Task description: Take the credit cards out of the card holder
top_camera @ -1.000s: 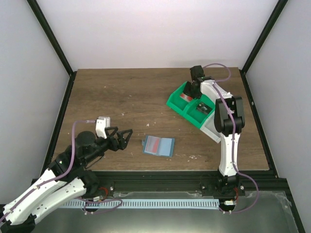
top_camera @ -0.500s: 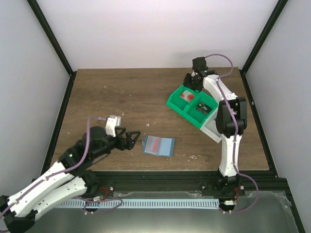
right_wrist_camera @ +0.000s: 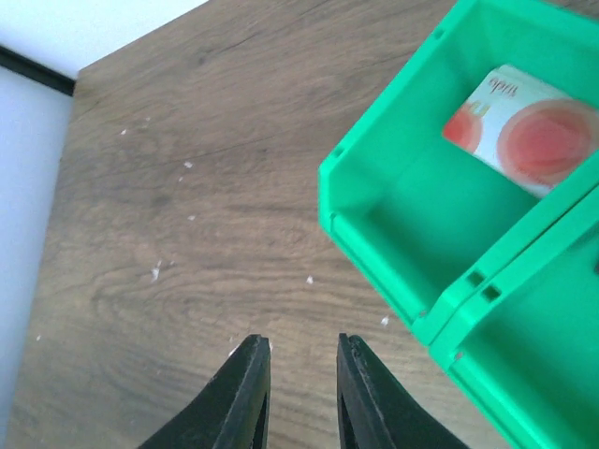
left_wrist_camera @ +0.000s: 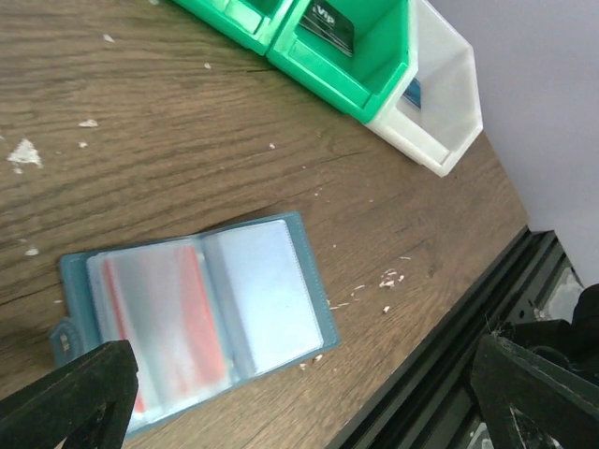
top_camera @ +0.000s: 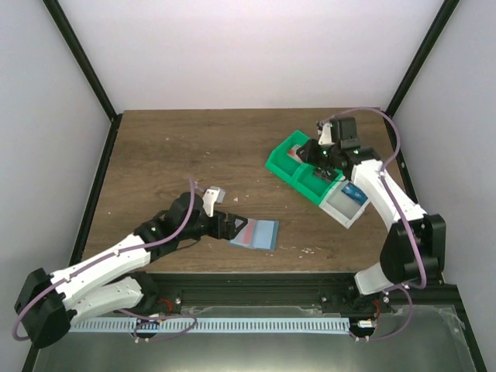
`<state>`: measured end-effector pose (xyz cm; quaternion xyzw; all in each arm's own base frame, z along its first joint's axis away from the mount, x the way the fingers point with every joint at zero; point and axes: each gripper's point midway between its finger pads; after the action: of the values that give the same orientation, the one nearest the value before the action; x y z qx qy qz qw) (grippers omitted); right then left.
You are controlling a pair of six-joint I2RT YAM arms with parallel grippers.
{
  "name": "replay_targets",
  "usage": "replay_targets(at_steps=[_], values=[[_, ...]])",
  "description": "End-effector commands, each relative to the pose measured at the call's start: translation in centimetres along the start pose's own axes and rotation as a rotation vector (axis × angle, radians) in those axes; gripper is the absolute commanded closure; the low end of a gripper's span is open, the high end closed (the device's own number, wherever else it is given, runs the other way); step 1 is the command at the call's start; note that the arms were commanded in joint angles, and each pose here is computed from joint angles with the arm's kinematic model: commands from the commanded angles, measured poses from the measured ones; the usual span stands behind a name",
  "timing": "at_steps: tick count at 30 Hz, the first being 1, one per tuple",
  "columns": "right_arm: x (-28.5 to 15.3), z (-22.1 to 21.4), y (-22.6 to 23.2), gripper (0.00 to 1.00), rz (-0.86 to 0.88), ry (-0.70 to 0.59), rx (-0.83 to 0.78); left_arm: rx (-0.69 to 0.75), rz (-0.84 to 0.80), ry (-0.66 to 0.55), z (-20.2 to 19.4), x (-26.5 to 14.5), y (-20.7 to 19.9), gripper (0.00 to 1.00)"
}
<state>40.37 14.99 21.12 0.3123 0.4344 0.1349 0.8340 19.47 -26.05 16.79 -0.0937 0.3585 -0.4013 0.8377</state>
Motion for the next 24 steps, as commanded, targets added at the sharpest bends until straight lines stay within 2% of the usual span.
replay_targets(at_steps=[1, 6, 10, 16, 24], values=[[-1.6, -3.5, 1.7, 0.78, 0.123, 0.035, -0.020, -0.027, -0.081, -0.006, 0.2, 1.8, -0.6, 0.00], [-3.2, -8.0, 1.6, 0.78, 0.174, 0.083, 0.022, -0.080, -0.116, 0.013, -0.4, 3.7, 0.5, 0.00], [-3.9, -12.4, 1.4, 0.75, 0.197, 0.105, 0.063, -0.137, -0.060, 0.024, -1.2, 5.2, 2.8, 0.00], [-2.6, -19.7, -0.7, 0.70, 0.185, 0.202, 0.090, -0.194, -0.105, 0.043, -2.4, 6.8, 3.4, 0.00], [-0.6, -23.2, -2.4, 0.70, 0.198, 0.293, 0.075, -0.212, -0.192, 0.043, -1.4, 7.7, 2.0, 0.00]])
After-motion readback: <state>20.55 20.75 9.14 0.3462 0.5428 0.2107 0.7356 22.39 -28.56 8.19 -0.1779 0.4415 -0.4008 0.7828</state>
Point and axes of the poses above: each gripper's point midway between its finger pads, its own x axis out along the fingers, its own y axis along the line the jaws close on, z = x × y, and after that the axes turned 11 degrees about x, right-handed
